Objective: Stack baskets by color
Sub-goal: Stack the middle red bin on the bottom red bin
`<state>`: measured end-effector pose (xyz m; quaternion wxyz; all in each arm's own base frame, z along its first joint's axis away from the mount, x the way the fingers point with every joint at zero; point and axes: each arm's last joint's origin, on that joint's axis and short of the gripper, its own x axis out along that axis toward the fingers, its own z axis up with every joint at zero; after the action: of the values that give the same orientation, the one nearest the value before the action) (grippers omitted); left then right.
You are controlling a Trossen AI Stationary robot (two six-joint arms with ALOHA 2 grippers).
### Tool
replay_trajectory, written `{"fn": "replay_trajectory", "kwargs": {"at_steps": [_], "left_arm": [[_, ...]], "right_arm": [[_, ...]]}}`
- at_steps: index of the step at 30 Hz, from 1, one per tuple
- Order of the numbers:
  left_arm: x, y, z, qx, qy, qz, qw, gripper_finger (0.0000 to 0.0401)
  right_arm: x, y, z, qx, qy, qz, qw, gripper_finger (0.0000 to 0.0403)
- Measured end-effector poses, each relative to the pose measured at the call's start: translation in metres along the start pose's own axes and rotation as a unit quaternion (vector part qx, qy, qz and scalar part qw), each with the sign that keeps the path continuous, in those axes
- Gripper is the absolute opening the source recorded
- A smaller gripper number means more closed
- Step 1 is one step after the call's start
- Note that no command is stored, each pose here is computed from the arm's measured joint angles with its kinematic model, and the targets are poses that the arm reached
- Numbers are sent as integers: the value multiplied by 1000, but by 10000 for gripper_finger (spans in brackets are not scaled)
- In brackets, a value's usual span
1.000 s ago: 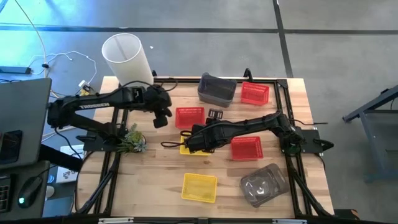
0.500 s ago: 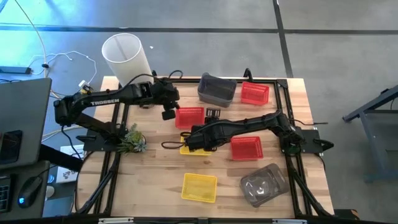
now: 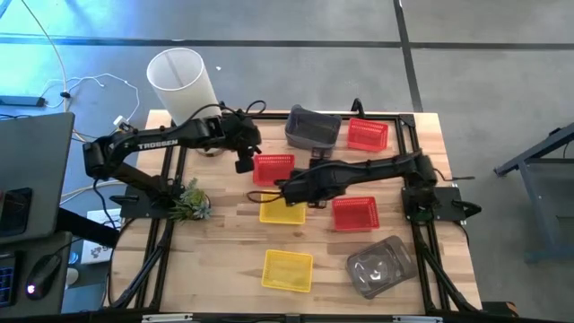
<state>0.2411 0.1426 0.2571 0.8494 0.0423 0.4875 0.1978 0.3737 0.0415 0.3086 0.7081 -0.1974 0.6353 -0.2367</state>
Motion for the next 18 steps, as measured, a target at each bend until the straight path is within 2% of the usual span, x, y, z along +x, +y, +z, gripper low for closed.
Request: {"fn": "replay_trajectory", "kwargs": {"at_steps": [8, 13, 18], "left_arm": [[0, -1, 5, 44, -37, -28, 998, 131], [5, 0, 12, 47, -70, -36, 996, 131], [22, -1, 12, 46, -50, -40, 997, 131]], "right_arm": [[11, -6, -60, 89, 32, -18, 995, 144], [21, -4, -90, 149, 10, -6, 989, 144], [33, 2, -109, 197, -22, 16, 980, 144]]}}
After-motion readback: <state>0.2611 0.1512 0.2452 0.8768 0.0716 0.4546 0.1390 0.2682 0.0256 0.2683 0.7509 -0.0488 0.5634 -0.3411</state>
